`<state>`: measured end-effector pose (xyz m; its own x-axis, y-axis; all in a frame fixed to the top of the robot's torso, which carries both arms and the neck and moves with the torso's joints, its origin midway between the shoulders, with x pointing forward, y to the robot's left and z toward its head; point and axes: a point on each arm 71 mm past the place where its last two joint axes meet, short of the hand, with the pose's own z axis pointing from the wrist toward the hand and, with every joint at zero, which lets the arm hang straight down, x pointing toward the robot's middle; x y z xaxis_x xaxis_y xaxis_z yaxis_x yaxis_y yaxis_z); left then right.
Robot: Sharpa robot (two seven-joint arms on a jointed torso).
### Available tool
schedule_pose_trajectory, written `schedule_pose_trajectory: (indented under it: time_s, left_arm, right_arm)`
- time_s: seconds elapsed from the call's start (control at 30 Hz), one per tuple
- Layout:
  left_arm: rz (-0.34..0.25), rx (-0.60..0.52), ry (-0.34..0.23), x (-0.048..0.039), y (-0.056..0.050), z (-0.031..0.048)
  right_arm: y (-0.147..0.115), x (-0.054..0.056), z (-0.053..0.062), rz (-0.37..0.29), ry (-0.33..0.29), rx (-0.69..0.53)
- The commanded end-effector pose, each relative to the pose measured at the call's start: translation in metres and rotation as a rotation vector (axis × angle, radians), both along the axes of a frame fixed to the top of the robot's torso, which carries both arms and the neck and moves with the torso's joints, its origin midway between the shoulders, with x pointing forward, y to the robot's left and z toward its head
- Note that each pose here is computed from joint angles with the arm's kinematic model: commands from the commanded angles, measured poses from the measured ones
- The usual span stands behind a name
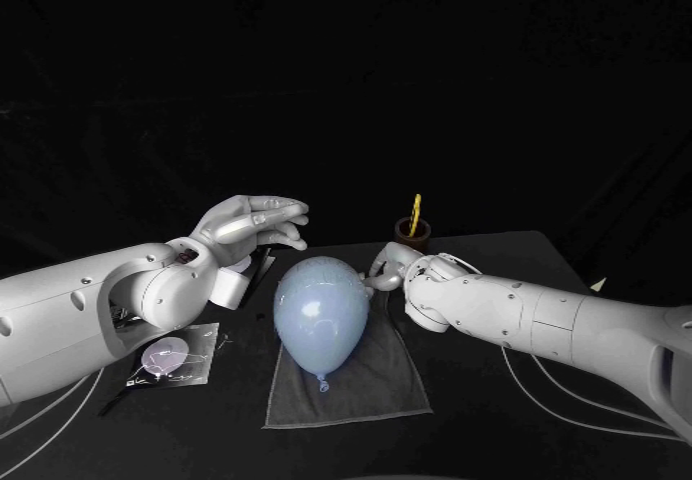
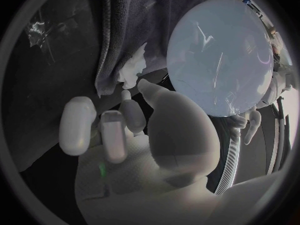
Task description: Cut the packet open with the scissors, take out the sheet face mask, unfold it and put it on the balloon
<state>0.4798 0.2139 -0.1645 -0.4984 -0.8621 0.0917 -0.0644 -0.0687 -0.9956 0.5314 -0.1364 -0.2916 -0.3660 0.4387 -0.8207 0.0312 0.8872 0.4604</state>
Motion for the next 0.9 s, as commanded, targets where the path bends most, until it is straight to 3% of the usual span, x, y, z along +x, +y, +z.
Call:
schedule_pose_trajectory:
  time_s: [0.03, 0.9]
  left_arm:
    - [-0.023, -0.021, -0.007, -0.0011, -0.0019, 0.0029]
    - [-0.036, -0.021, -0.011, -0.0019, -0.0042, 0.0100]
  right_arm:
    - [-0.0004, 0.0015, 0.0000, -0.012, -0.013, -0.034]
    - [0.0056, 0.0067, -0.0084, -0.011, 0.008, -0.041]
